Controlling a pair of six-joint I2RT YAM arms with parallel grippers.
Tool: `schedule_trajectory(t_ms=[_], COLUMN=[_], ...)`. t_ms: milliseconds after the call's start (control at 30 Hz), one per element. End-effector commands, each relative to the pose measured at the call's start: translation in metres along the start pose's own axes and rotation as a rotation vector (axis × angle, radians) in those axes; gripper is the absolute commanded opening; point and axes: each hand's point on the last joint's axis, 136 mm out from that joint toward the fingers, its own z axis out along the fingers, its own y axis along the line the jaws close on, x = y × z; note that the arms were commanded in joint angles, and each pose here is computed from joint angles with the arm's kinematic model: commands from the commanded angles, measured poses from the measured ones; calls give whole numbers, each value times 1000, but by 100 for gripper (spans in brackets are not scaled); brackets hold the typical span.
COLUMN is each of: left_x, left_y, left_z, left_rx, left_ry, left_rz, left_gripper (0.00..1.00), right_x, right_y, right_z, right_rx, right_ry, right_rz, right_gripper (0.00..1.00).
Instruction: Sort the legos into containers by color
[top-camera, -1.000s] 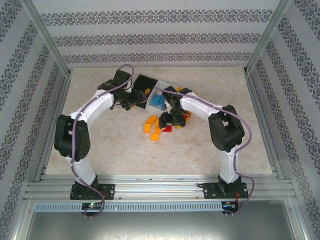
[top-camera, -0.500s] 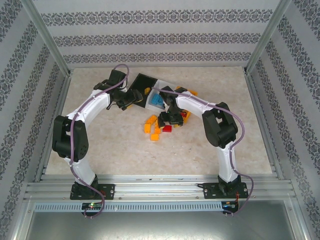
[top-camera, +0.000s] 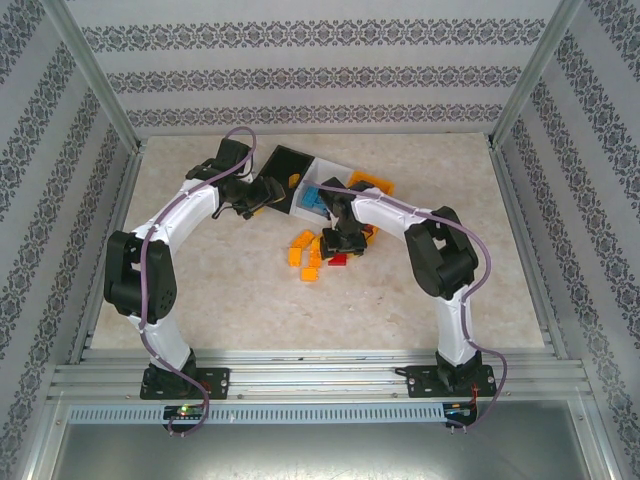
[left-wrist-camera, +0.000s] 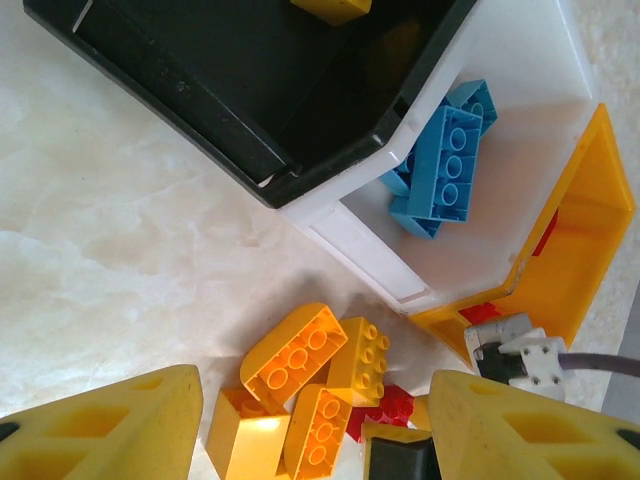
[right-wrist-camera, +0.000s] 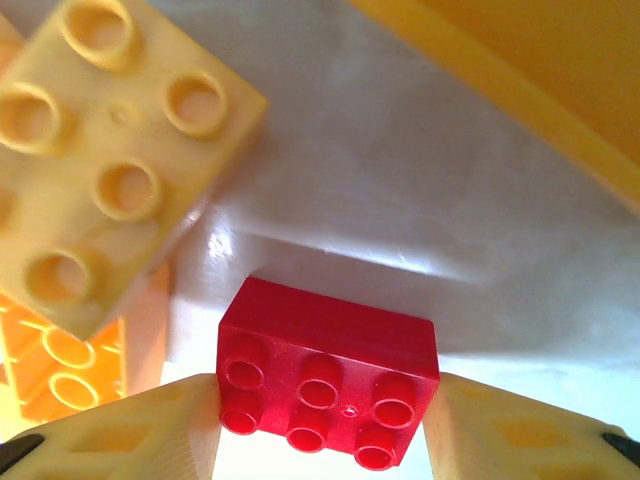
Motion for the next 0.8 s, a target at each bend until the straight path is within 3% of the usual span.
schedule_trajectory(t_ms=[0,400,600,767], left_x=[-4,-3,7,30], left_y=[-2,-3,4,8], left_z=[1,6,6,6], left_rx=[31,51,-4,-94], left_ry=[-8,-11,22,77], left_rz=[-15,-30,12,116], left_gripper=[62,62,62,63], right_x=[14,10,-24,-65], right_y=[-16,-19,-39,-58], right_z=[-4,-72,-110,-117], right_rx=[76,24,0,-12], right_ry=[13,-104,-191,-229], right_rz=[8,22,74,115], right_gripper=[53,53,53,56])
